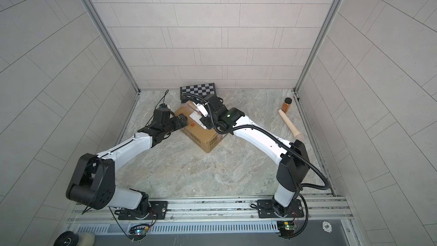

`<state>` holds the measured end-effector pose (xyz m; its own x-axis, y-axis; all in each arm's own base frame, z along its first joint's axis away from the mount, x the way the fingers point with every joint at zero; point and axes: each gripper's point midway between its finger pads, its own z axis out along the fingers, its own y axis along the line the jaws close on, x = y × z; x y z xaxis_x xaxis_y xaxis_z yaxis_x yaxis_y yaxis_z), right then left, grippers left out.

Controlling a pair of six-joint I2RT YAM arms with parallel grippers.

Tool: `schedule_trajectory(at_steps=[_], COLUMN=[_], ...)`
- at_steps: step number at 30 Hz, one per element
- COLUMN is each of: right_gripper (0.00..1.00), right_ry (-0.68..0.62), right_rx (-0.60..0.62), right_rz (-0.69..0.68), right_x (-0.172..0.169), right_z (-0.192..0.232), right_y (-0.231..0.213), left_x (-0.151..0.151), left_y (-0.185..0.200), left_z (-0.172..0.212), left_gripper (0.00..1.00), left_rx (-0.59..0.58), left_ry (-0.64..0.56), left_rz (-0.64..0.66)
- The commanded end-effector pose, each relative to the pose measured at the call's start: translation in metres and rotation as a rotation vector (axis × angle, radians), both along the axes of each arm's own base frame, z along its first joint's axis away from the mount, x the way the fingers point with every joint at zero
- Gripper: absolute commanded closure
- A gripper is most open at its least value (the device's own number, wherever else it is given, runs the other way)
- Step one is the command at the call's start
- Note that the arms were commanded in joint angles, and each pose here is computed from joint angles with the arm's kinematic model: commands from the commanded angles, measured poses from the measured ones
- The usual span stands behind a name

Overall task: Unpack the express box
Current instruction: 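Drag the blade along the tape seam while the left gripper steadies the box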

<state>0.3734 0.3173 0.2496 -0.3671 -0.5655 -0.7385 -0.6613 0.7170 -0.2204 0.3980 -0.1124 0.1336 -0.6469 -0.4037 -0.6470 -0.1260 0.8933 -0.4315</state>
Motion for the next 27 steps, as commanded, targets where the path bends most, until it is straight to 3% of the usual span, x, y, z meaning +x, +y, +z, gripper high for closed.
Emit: schedule_trajectory(at_steps=[1, 7, 13, 27], right_gripper=[1.0, 1.0, 1.0, 1.0], right_ry=[0.013, 0.034, 0.035, 0.023], right_rx=[-0.052, -0.058, -0.06, -0.087], right_rz=[0.016, 0.018, 0.018, -0.031], right_x=[0.001, 0.002, 0.003, -0.002], right_z=[-0.017, -0.028, -0.029, -0.024], right_y=[0.001, 0.003, 0.004, -0.014], left_x=[0.005, 0.001, 0.004, 0.0], left_y=[-0.009, -0.012, -0.011, 0.008], left_z=[0.043, 0.065, 0.042, -0.013], left_gripper=[0.0, 0.0, 0.0, 0.0], left_rx=[-0.05, -0.078, -0.048, 0.272], left_ry=[-0.099, -0.14, -0.059, 0.191], left_rz=[-0.033, -0.045, -0.025, 0.05])
